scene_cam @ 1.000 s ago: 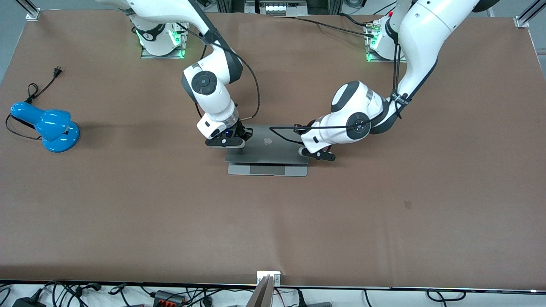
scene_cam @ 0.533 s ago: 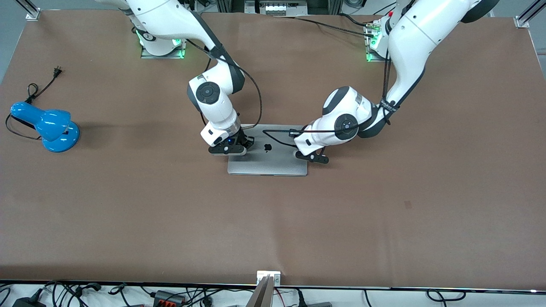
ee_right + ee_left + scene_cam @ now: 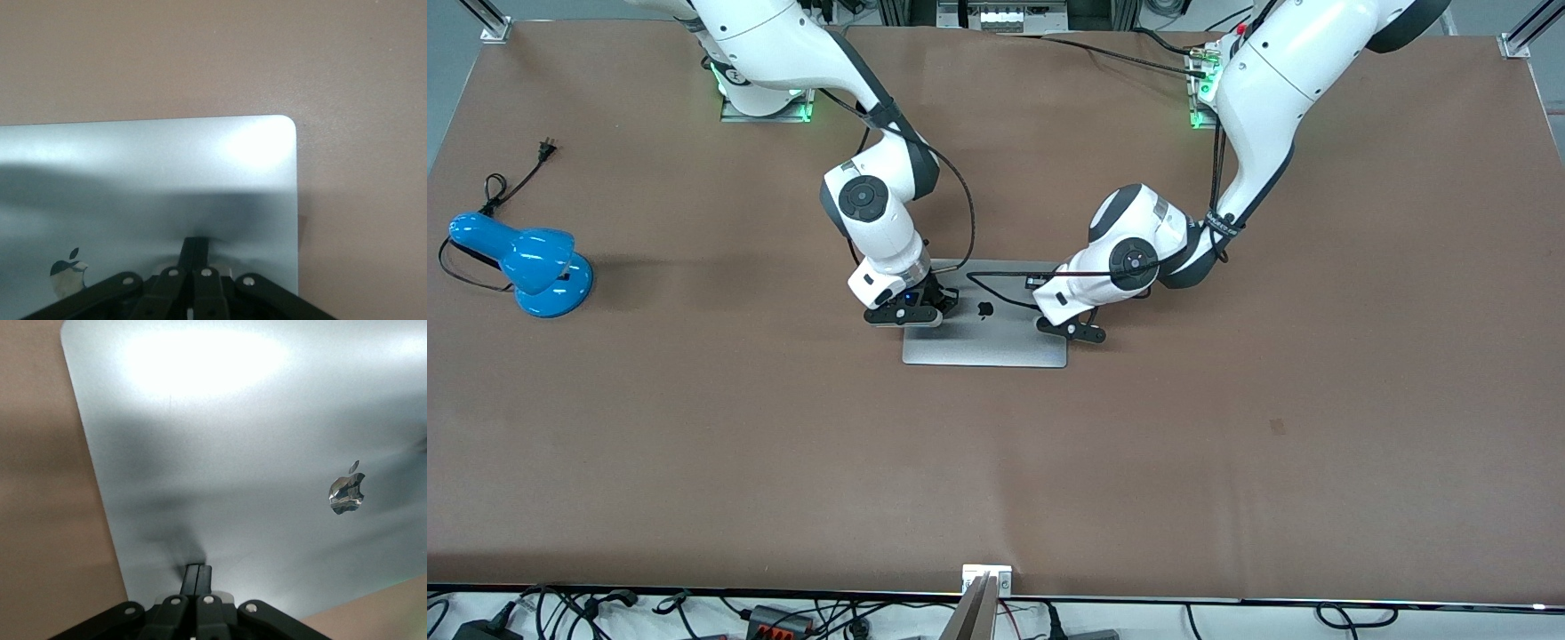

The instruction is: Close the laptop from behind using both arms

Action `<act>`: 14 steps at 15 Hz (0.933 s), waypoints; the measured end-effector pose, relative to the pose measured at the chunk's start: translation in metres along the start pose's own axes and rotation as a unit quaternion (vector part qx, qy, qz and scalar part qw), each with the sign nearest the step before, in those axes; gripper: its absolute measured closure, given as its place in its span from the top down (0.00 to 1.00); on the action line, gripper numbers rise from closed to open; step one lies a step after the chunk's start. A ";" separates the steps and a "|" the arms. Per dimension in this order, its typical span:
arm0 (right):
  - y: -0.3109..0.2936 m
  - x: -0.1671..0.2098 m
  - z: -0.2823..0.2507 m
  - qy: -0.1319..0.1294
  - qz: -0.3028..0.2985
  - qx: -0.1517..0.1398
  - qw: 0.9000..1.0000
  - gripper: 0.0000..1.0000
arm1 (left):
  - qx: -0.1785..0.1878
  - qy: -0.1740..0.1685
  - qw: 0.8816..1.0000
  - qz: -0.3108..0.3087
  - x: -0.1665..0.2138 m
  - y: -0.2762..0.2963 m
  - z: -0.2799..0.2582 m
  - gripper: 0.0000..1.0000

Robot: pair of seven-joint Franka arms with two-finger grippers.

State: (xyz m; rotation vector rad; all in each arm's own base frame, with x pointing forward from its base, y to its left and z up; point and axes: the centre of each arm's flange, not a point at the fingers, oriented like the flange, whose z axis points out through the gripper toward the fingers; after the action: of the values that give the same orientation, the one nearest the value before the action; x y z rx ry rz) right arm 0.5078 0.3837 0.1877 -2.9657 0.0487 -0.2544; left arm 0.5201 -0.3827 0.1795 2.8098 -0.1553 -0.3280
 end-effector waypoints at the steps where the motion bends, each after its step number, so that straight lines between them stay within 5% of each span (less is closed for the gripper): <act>1: 0.000 0.000 0.000 0.000 0.000 0.000 1.000 0.01 | 0.000 0.000 1.000 0.000 0.000 0.000 0.000 0.01; 6: 0.002 0.010 -0.003 0.004 0.004 0.000 1.000 0.01 | -0.001 0.004 1.000 -0.002 0.003 -0.001 -0.002 0.01; 14: -0.008 0.062 -0.081 -0.060 0.012 -0.047 0.997 0.01 | 0.017 0.001 1.000 -0.010 0.010 -0.016 -0.049 0.01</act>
State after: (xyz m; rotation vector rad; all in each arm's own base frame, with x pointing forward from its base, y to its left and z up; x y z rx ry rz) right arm 0.5547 0.3758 0.2782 -3.0645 0.0821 -0.0724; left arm 0.5426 -0.3551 0.2183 2.8474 -0.1336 -0.3313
